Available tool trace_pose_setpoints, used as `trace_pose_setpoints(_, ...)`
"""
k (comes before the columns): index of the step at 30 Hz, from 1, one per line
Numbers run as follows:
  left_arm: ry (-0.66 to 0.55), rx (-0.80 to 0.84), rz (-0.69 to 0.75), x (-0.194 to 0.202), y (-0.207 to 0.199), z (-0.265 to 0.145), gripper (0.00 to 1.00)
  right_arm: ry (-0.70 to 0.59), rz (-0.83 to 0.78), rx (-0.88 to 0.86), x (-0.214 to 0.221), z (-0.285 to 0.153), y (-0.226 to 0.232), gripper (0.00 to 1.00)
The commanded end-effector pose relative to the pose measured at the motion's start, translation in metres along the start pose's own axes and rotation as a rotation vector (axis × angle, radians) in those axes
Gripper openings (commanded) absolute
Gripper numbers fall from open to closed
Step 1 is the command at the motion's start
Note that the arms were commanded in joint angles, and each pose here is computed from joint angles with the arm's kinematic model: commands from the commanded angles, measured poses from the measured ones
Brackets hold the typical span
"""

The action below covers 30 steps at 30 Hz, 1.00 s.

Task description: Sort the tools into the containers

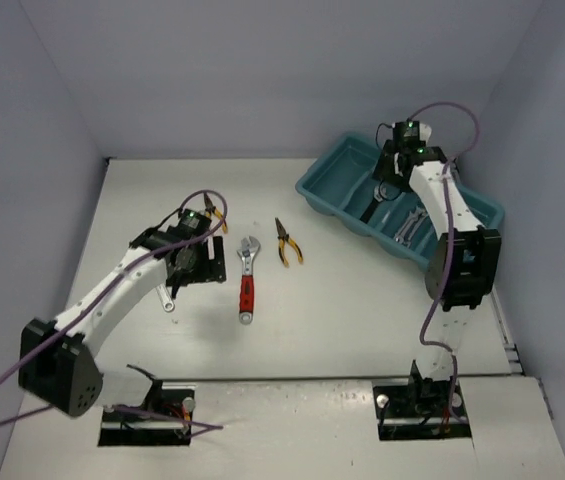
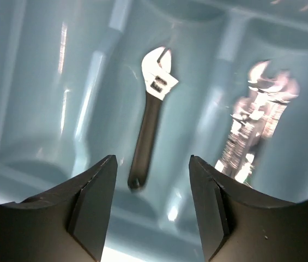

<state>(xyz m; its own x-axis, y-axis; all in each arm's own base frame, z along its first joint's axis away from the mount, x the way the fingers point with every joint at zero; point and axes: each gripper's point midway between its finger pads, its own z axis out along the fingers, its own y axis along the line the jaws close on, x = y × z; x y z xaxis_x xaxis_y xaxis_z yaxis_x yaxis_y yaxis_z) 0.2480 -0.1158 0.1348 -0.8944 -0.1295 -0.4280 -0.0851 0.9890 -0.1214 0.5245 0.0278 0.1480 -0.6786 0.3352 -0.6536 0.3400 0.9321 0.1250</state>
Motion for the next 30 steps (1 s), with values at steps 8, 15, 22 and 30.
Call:
trace_pose_setpoints(8,-0.051,0.019,-0.015,-0.042,-0.059,0.04,0.79,-0.189,-0.026,-0.075,0.004,-0.152,-0.035,0.54)
trace_pose_setpoints(15,-0.038,-0.007,-0.02,-0.063,-0.081,0.082,0.67,-0.121,-0.03,-0.147,0.068,-0.172,-0.046,0.54)
trace_pose_setpoints(22,-0.019,-0.05,-0.021,-0.071,-0.094,0.114,0.58,-0.097,-0.005,-0.203,0.101,-0.185,-0.05,0.54)
trace_pose_setpoints(30,0.025,-0.075,-0.004,-0.063,-0.1,0.142,0.57,-0.078,0.009,-0.208,0.123,-0.186,-0.058,0.55)
